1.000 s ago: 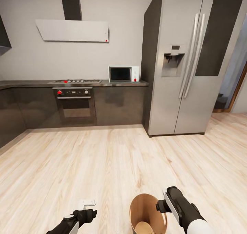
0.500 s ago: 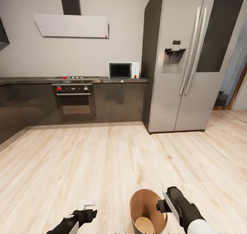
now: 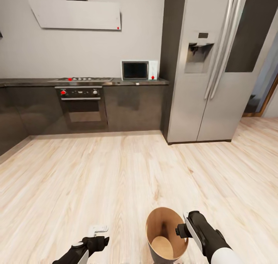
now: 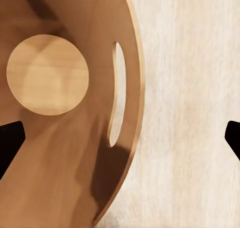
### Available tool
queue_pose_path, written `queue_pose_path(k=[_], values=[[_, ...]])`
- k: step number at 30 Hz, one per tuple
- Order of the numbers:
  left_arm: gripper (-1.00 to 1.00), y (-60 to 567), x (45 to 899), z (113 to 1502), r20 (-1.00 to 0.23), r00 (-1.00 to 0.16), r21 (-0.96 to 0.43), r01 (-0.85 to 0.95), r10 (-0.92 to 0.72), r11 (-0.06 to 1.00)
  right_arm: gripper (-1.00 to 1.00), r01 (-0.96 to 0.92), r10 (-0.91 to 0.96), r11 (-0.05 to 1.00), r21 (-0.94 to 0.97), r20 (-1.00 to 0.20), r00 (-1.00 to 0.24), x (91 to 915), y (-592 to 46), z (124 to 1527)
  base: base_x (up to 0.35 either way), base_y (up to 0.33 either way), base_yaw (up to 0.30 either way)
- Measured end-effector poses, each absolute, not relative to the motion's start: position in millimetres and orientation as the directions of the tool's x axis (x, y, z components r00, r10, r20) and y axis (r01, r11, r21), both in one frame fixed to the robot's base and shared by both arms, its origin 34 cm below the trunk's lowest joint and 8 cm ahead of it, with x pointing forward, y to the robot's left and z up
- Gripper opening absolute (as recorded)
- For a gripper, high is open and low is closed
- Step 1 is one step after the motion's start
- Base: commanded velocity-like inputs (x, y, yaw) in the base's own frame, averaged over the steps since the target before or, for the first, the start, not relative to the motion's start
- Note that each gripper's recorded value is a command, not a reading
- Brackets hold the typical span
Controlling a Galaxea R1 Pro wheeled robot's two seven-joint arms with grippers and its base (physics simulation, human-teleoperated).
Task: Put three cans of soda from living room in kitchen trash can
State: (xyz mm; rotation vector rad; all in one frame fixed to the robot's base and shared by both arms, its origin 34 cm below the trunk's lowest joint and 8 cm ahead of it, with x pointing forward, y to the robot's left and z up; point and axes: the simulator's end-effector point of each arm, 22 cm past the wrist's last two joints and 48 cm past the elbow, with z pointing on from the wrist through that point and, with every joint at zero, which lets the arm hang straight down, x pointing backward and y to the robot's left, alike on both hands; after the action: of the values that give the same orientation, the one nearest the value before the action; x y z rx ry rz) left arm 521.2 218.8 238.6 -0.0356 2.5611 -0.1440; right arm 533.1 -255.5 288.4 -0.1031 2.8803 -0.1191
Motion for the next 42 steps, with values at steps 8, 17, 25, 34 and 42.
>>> queue_pose_path(k=[8, 17, 25, 34, 42], values=[[1.00, 219, 512, 223, -0.515, -0.855, -0.111, 0.002, -0.056, 0.994, 1.00, -0.062, -0.081, 0.994, -0.089, -0.221, -0.972, 526, -256, 273, 0.000, 0.000, 0.000], [1.00, 219, 504, 211, -0.491, -0.869, -0.110, -0.001, -0.056, 0.994, 1.00, -0.065, -0.082, 0.994, -0.089, -0.194, -0.978, 519, -256, 259, 0.000, 0.000, 0.000], [1.00, 219, 506, 212, -0.495, -0.867, -0.110, -0.001, -0.055, 0.994, -1.00, -0.065, -0.082, 0.994, -0.088, -0.195, -0.977, 520, -256, 260, 0.000, 0.000, 0.000], [1.00, 219, 508, 214, -0.500, -0.865, -0.110, 0.000, -0.055, 0.994, -1.00, -0.076, -0.097, 0.991, -0.112, -0.198, -0.975, 521, -261, 262, 0.000, 0.000, 0.000], [1.00, 219, 516, 228, -0.526, -0.849, -0.108, 0.002, -0.055, 0.994, -1.00, -0.057, -0.075, 0.995, -0.081, -0.232, -0.970, 528, -255, 277, 0.000, 0.000, 0.000]])
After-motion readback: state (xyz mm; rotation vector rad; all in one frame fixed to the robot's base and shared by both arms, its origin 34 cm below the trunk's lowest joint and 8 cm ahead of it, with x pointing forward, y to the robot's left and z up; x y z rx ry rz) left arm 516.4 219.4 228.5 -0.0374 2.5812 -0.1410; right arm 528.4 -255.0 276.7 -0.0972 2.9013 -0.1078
